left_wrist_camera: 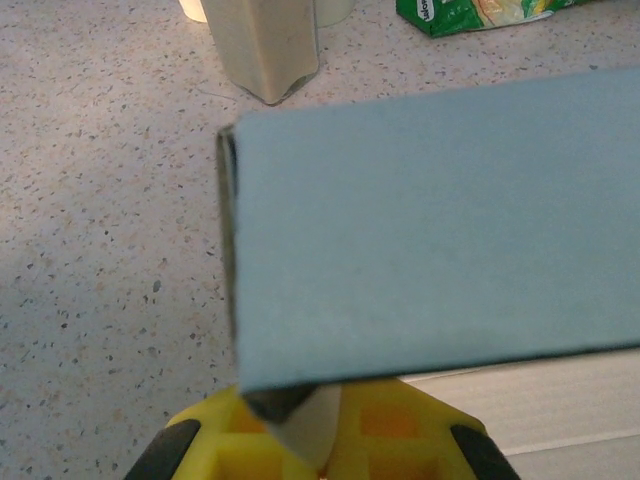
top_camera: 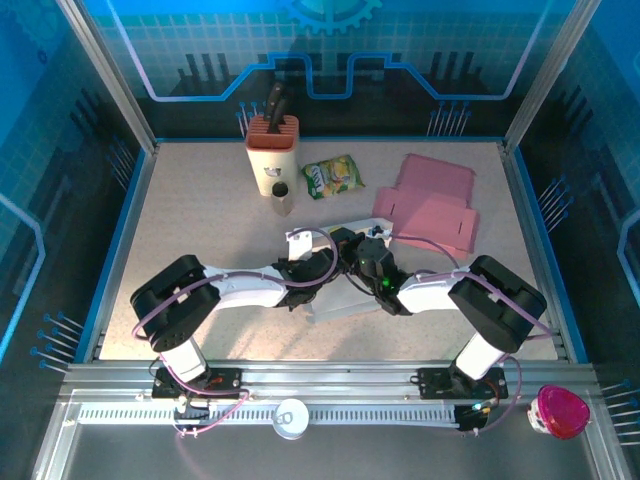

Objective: Fold the paper box

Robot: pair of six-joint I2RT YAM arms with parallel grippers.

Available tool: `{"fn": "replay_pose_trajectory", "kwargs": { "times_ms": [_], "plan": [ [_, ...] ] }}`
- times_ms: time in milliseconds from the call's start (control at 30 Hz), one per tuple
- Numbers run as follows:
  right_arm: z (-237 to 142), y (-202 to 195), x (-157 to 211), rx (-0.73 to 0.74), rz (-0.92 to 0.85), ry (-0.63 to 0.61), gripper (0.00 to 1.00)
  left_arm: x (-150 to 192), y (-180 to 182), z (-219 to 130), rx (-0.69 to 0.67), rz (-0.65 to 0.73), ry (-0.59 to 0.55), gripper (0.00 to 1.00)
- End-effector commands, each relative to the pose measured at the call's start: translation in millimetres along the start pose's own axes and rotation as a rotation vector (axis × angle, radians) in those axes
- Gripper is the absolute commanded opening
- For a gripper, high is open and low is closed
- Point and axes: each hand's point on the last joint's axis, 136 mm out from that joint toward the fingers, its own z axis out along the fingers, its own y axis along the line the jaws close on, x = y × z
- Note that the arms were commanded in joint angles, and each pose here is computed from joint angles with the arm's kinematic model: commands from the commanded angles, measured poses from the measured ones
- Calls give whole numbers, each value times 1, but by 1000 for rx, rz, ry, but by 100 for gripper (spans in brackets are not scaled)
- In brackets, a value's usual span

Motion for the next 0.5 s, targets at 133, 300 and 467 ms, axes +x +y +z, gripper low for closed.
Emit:
{"fn": "replay_pose_trajectory", "kwargs": {
  "times_ms": [133, 300, 467],
  "plan": [
    [-5, -34, 13, 135, -6, 105, 0, -29, -43, -7, 183, -64, -93, 0],
    [-6, -35, 13, 155, -3, 110, 0, -30, -52, -9, 338, -35, -131, 3],
    [-7, -40, 10, 184, -2, 118, 0, -31, -51, -9, 459, -7, -183, 10]
  ]
}}
